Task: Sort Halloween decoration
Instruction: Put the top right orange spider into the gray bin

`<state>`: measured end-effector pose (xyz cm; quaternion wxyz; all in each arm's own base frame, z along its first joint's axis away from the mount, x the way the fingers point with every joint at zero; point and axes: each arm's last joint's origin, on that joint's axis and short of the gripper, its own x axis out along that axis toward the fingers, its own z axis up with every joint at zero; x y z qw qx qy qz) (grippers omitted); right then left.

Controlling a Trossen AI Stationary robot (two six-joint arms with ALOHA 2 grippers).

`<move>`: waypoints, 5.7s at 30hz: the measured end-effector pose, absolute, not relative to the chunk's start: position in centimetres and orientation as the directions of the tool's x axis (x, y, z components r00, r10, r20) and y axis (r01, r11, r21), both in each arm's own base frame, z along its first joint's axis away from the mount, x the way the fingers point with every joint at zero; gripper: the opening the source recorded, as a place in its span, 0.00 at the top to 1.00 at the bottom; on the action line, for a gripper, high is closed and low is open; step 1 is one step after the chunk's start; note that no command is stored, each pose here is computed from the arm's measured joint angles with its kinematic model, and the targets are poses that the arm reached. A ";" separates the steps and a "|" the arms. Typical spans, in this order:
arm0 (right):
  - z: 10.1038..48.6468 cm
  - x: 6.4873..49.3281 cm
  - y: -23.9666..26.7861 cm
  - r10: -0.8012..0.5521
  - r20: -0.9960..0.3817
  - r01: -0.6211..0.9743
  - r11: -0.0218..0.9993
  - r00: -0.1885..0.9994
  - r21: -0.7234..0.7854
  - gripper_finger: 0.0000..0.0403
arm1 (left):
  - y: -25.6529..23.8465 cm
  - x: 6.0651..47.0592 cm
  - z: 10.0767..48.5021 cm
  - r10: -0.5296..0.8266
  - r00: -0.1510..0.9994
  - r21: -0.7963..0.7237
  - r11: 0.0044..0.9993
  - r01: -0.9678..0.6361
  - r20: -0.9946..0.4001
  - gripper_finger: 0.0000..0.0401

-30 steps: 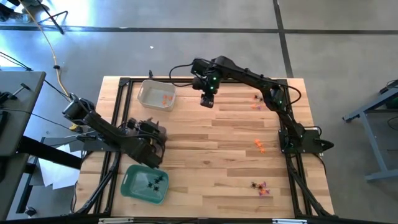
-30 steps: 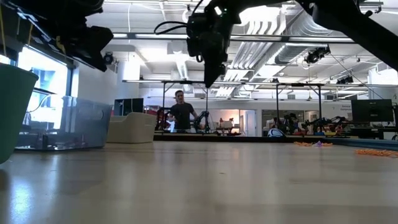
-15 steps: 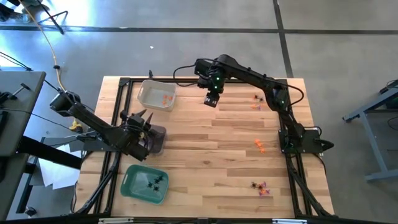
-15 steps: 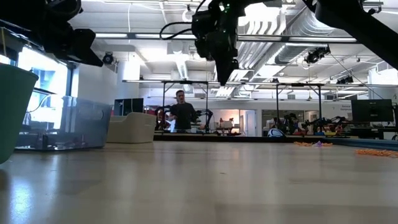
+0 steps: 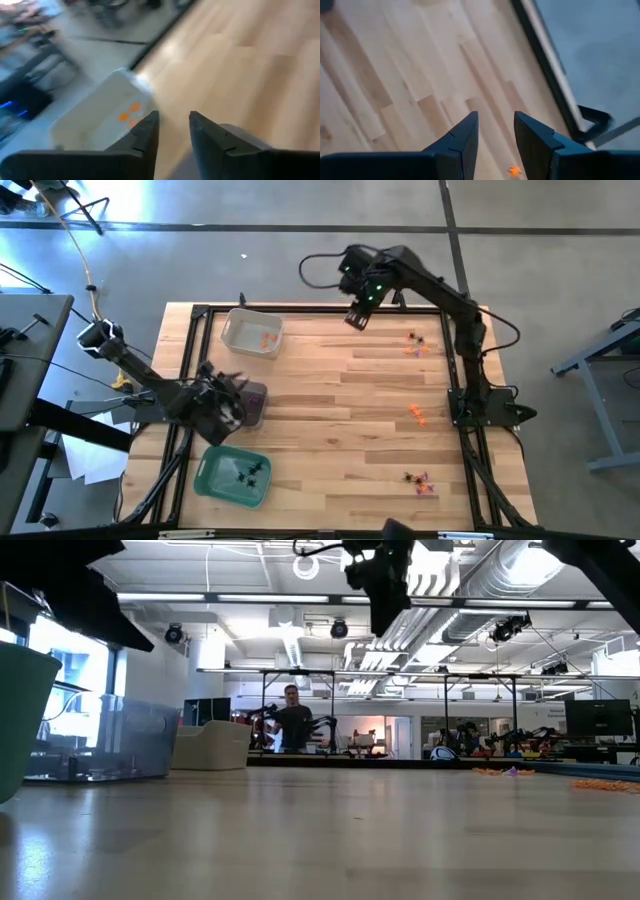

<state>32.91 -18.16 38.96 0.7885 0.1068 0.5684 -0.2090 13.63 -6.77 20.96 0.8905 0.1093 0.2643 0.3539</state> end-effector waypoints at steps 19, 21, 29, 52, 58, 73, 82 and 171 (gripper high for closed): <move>42.7 27.2 -17.7 -0.245 -0.909 0.413 0.906 0.338 -0.091 0.70 | -6.4 17.4 24.4 0.411 0.819 0.335 0.898 -0.286 -0.401 0.83; 42.4 26.1 -17.0 -0.261 -0.898 0.437 0.895 0.354 -0.089 0.70 | -6.1 17.6 24.5 0.399 0.821 0.333 0.903 -0.273 -0.408 0.83; 36.0 21.5 -13.8 -0.291 -0.803 0.480 0.877 0.519 -0.007 0.70 | -5.5 18.7 24.7 0.356 0.845 0.335 0.914 -0.228 -0.398 0.83; 20.8 12.3 -7.2 -0.516 -0.744 0.819 0.569 0.425 0.073 0.70 | -4.9 25.4 22.4 0.249 0.919 0.154 0.965 -0.210 -0.305 0.83; 20.3 11.6 -7.0 -0.509 -0.793 0.864 0.502 0.334 0.042 0.70 | -4.6 25.2 22.4 0.263 0.911 0.200 0.958 -0.206 -0.318 0.83; 18.2 11.3 -8.8 -0.483 -0.872 0.983 0.183 0.082 -0.009 0.70 | -2.5 19.6 18.5 0.215 0.963 0.069 0.976 -0.206 -0.165 0.83; 16.3 11.5 -11.4 -0.357 -0.931 0.981 0.194 0.069 -0.002 0.70 | -2.1 17.9 18.0 0.219 0.968 0.097 0.973 -0.208 -0.125 0.83; 15.4 11.3 -16.4 -0.285 -0.948 0.972 0.219 0.141 0.079 1.00 | -3.0 17.7 18.1 0.177 0.977 0.043 0.984 -0.173 -0.115 0.83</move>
